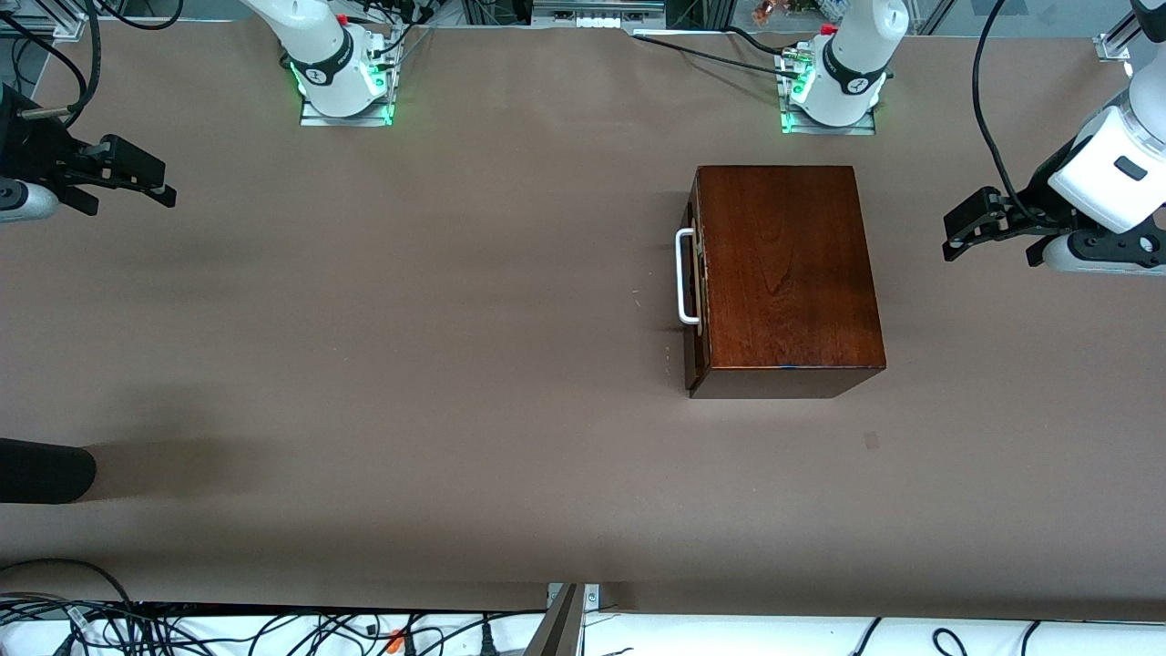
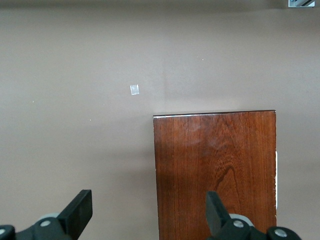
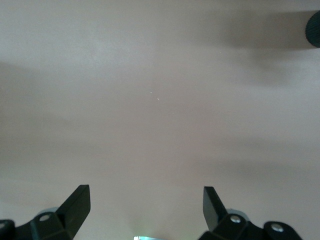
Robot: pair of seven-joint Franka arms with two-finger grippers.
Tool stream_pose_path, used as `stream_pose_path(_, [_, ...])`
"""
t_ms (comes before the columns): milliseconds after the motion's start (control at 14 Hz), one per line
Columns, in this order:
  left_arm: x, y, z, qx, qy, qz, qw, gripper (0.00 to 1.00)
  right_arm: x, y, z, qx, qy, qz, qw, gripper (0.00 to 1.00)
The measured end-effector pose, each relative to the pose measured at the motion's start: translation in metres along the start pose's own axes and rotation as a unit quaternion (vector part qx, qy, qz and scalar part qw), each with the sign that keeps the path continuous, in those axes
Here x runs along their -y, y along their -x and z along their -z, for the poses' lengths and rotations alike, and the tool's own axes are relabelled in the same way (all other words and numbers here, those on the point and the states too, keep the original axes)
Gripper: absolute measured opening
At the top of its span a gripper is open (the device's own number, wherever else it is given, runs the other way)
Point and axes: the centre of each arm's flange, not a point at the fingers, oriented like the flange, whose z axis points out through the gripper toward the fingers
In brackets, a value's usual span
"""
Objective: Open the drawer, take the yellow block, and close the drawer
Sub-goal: 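Move the left gripper over to the white drawer handle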
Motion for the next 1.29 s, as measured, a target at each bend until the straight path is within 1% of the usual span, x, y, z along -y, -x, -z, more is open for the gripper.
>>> stream_pose_path(929, [-0.006, 0.001, 0.0, 0.0, 0.001, -0.005, 1.0, 1.0, -0.007, 0.0, 0.0, 0.0, 0.0, -0.006, 1.0, 1.0])
stream_pose_path(1071, [-0.031, 0.004, -0.001, 0.001, 0.004, -0.013, 1.0, 1.0, -0.007, 0.0, 0.0, 0.0, 0.0, -0.006, 1.0, 1.0])
stream_pose_path(1286, [-0.095, 0.017, -0.002, 0.004, 0.011, -0.005, 1.0, 1.0, -0.007, 0.0, 0.0, 0.0, 0.0, -0.006, 1.0, 1.0])
